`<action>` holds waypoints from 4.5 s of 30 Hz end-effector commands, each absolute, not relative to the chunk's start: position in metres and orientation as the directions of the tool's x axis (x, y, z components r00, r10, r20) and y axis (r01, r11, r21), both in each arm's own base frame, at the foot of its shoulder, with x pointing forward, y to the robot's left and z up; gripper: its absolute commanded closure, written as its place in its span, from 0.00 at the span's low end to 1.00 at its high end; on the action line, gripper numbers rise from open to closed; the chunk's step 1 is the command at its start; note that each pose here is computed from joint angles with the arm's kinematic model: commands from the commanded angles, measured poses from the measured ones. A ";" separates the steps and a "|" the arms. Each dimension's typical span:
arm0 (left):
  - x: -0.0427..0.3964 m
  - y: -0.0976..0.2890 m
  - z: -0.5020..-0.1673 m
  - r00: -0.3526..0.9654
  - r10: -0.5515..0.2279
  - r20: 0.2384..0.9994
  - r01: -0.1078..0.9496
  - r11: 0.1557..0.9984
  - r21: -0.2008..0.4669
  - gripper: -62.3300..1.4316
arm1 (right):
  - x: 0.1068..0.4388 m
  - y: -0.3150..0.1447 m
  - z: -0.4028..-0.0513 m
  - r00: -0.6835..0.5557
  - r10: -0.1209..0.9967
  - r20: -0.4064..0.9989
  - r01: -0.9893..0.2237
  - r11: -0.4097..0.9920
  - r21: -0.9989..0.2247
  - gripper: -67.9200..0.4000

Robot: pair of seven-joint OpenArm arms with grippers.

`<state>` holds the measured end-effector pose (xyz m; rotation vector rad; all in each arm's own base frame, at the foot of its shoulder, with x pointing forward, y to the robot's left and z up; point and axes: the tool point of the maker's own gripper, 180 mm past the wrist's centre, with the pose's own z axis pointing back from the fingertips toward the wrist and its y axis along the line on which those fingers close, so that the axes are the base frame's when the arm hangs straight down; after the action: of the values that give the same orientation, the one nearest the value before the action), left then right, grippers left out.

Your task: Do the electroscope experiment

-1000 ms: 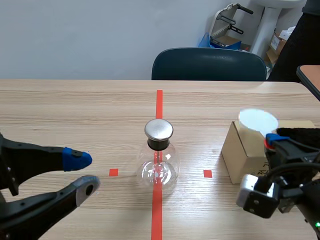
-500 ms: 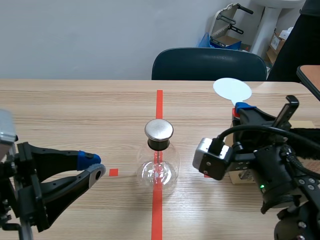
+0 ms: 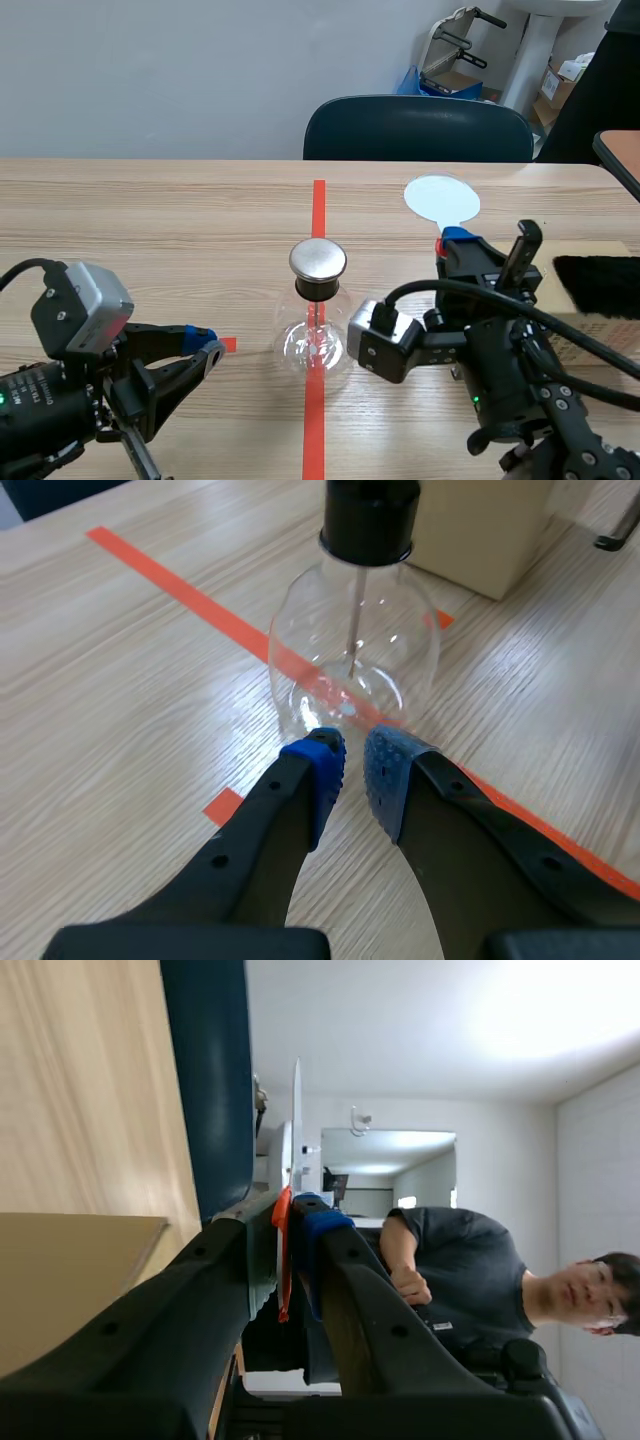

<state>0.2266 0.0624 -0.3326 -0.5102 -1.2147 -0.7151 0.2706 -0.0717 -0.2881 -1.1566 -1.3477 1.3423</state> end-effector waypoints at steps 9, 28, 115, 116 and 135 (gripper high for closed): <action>0.238 0.043 -0.349 0.149 -0.233 0.961 0.761 0.648 0.039 0.82 | 0.277 -0.075 -0.276 -0.159 0.987 -0.036 0.091 -0.022 -0.996 0.98; 0.251 0.037 -0.376 0.159 -0.268 0.950 0.749 0.659 0.060 0.82 | 0.276 -0.074 -0.272 -0.164 0.986 -0.042 0.116 -0.023 -0.993 0.98; 0.253 0.036 -0.372 0.145 -0.254 0.956 0.748 0.660 0.062 0.82 | 0.276 -0.075 -0.272 -0.159 0.986 -0.042 0.116 -0.024 -0.993 0.98; 0.253 0.036 -0.372 0.145 -0.254 0.956 0.748 0.660 0.062 0.82 | 0.276 -0.075 -0.272 -0.159 0.986 -0.042 0.116 -0.024 -0.993 0.98; 0.253 0.036 -0.372 0.146 -0.255 0.956 0.748 0.661 0.062 0.82 | 0.276 -0.076 -0.272 -0.156 0.987 -0.042 0.116 -0.024 -0.993 0.98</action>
<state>0.2486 0.0429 -0.3827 -0.4710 -1.1840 -0.7741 0.2697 -0.0723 -0.2838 -1.2012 -1.3729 1.3301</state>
